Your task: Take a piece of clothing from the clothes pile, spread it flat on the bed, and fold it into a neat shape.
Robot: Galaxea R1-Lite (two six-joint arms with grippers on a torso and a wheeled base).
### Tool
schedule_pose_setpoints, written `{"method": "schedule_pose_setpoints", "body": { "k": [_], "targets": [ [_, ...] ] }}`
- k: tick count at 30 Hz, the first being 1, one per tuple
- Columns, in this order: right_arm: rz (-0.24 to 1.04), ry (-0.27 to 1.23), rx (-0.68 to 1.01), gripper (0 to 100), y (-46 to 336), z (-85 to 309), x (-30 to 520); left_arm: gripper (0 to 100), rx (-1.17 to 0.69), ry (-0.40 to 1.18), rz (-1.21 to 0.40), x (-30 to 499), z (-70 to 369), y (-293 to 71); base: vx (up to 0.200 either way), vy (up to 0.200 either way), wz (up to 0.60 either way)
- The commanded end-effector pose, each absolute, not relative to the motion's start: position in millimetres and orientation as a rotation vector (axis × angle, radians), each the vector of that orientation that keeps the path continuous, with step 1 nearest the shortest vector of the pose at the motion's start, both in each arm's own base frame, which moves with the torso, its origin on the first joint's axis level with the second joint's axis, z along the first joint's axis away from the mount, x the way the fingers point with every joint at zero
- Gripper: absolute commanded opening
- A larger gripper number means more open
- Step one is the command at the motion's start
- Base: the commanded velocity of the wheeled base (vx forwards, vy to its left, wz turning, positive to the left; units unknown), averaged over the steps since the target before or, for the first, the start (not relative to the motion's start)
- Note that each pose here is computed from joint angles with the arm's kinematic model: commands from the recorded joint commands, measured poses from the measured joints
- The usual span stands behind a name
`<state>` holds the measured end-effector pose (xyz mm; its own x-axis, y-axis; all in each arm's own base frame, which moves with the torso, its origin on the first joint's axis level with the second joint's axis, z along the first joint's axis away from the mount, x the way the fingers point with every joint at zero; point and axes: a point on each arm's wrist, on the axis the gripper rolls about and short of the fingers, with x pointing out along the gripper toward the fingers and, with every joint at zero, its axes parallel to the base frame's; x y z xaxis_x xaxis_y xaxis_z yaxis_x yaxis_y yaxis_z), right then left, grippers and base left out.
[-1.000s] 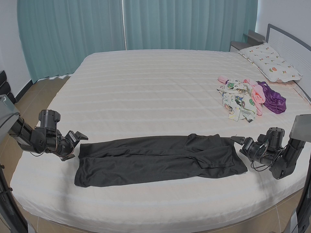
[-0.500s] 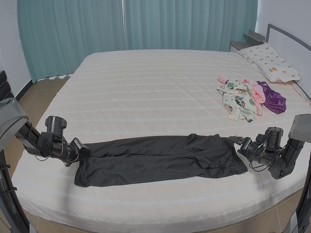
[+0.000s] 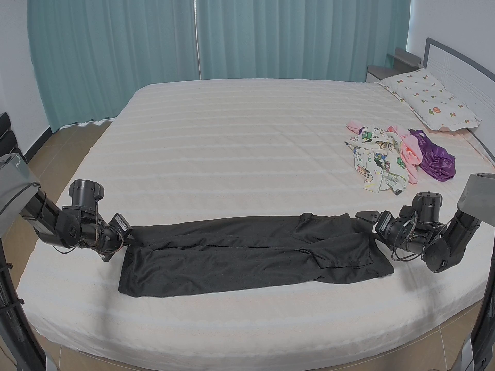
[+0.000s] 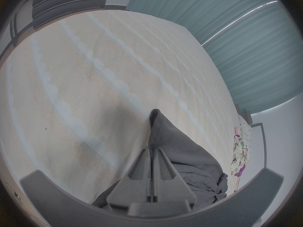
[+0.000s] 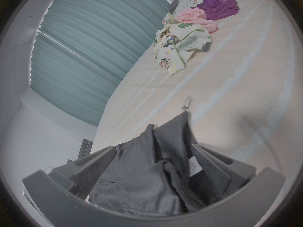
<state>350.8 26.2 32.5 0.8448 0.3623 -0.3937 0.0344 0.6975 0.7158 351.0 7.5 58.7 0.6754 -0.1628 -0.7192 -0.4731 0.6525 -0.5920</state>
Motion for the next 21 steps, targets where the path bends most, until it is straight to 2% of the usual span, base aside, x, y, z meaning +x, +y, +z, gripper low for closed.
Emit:
{"method": "schedule_pose_setpoints", "body": {
  "k": [1, 2, 9, 21],
  "targets": [
    [0.223, 0.546, 0.778, 100, 35.9, 30.7, 360.1, 0, -0.867, 0.820, 0.200, 350.4, 62.9, 8.8, 0.000, 0.000, 0.00],
    [0.222, 0.552, 0.777, 0, 36.6, 27.7, 361.6, 0, -0.866, 0.823, 0.201, 350.2, 62.0, 8.7, 0.000, 0.000, 0.00],
    [0.209, 0.594, 0.777, 0, 39.1, 12.0, 364.8, 0, -0.865, 0.824, 0.202, 349.9, 61.7, 9.3, 0.000, 0.000, 0.00],
    [0.165, 0.584, 0.791, 0, 21.8, 18.0, 354.7, 0, -0.865, 0.828, 0.213, 350.7, 58.3, 13.6, 0.000, 0.000, 0.00]
  ]
}}
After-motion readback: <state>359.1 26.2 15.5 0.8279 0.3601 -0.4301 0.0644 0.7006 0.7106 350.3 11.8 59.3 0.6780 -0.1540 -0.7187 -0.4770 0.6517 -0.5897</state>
